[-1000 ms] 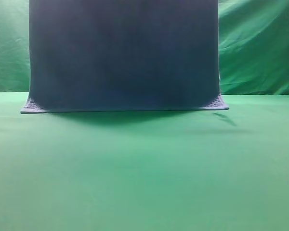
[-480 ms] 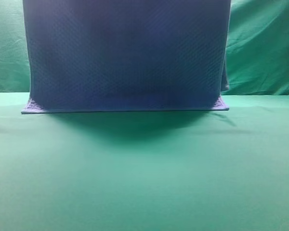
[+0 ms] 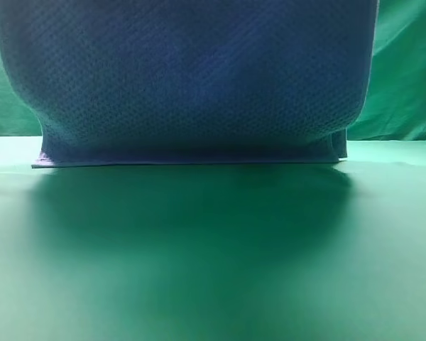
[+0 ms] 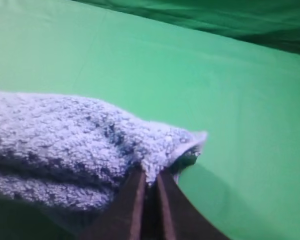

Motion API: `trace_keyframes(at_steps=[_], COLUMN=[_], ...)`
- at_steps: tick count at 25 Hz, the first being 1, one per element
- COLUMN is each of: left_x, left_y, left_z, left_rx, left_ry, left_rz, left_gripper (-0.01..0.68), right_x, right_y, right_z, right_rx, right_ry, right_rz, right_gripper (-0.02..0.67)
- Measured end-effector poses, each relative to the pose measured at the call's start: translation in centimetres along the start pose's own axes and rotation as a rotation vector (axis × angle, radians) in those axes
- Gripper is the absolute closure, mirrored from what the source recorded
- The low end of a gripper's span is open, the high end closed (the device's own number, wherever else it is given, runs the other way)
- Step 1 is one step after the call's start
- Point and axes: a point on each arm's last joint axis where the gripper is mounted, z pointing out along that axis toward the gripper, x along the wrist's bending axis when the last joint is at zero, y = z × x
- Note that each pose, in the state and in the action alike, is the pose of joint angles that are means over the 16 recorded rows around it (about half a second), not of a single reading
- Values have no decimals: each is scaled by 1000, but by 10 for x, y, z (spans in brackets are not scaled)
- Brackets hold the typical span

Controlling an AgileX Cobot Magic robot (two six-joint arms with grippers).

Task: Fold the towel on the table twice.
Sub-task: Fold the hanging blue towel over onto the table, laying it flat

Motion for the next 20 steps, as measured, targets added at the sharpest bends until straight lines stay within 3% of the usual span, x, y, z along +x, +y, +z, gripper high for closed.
trace_keyframes(at_steps=[12,20], left_x=[0,2], left_y=[-117,-183], left_z=[-50,-68], left_rx=[29,77], left_ry=[-104,-159], left_rz=[-126,-186], left_gripper=[673,673], right_x=[16,25], right_y=[-130,-187], right_z=[-45,-68], right_rx=[37,88], right_ry=[107,191], right_rz=[109,174], right_gripper=[649,649])
